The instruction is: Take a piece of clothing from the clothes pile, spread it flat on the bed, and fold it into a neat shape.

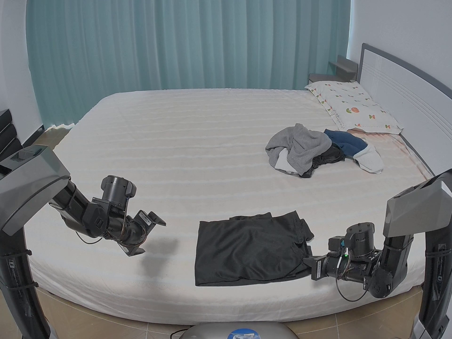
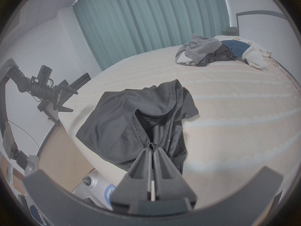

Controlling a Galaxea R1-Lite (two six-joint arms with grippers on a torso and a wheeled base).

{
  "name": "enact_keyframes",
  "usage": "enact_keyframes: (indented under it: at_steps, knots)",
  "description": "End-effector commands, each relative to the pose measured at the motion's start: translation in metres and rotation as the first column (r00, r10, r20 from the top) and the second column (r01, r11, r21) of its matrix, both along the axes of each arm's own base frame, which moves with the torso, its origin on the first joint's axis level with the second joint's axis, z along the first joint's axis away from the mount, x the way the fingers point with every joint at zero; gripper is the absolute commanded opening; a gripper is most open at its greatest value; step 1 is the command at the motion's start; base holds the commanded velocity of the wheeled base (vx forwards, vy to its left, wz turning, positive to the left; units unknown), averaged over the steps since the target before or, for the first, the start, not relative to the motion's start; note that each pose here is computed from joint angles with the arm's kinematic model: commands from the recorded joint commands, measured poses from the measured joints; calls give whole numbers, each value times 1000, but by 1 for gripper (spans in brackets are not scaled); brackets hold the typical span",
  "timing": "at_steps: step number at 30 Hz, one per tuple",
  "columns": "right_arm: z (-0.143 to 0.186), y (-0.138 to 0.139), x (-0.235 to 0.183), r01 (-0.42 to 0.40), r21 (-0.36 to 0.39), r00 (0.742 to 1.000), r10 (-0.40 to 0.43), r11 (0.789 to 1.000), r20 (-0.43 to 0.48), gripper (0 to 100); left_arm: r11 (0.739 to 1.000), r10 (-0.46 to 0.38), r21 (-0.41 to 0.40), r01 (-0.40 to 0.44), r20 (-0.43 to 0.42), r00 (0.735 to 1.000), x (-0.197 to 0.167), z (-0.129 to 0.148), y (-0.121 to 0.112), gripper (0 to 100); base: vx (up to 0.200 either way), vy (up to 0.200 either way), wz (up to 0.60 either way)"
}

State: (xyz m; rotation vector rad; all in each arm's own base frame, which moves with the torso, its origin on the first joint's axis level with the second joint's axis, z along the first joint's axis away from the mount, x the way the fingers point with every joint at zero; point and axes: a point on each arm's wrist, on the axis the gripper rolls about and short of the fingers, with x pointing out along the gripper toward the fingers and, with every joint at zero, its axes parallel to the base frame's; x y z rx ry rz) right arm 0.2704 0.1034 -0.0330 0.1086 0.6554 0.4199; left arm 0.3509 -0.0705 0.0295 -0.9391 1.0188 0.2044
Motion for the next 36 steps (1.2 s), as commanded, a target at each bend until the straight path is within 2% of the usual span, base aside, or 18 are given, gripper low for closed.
enact_keyframes:
  at_steps: [1,8,12,15,18,19,21,23,27,36]
  knots:
    - [-16,-6,-13,9,-6,999,-9,1000,-37,100,1000,1,0,-1,0,1000,0,0,0,100,0,0,0]
    - [12,-18,-23,29,57,999,-31,998,32,100,1000,-1,0,1,0,1000,0,0,-1,100,0,0,0]
    - [38,-23,-19,59,178,994,-73,982,75,100,1000,-1,0,1,-1,1000,0,-1,-1,100,0,0,0]
    - [41,-21,-18,72,227,994,-88,971,62,100,1000,-1,0,1,-1,1000,0,-1,-1,100,0,0,0]
    - [41,-20,-18,73,229,994,-88,971,58,100,1000,-3,0,3,-1,1000,0,-1,-1,100,0,0,0]
    - [41,-11,-15,79,298,996,-90,951,24,100,1000,3,8,-3,0,1000,0,-1,-1,100,0,0,0]
    - [42,-5,-14,93,350,995,-99,932,-2,100,1000,7,15,-7,-3,1000,0,-2,-1,100,0,0,0]
    - [39,1,-13,81,383,997,-74,920,-35,100,1000,12,23,-12,-1,1000,1,-3,-1,100,0,0,0]
    - [24,6,-8,72,378,996,-49,923,-71,100,1000,12,24,-12,-3,1000,1,-4,-1,100,0,0,0]
    - [2,15,10,71,372,996,-44,926,-81,100,1000,12,24,-12,-3,1000,1,-4,-1,100,0,0,0]
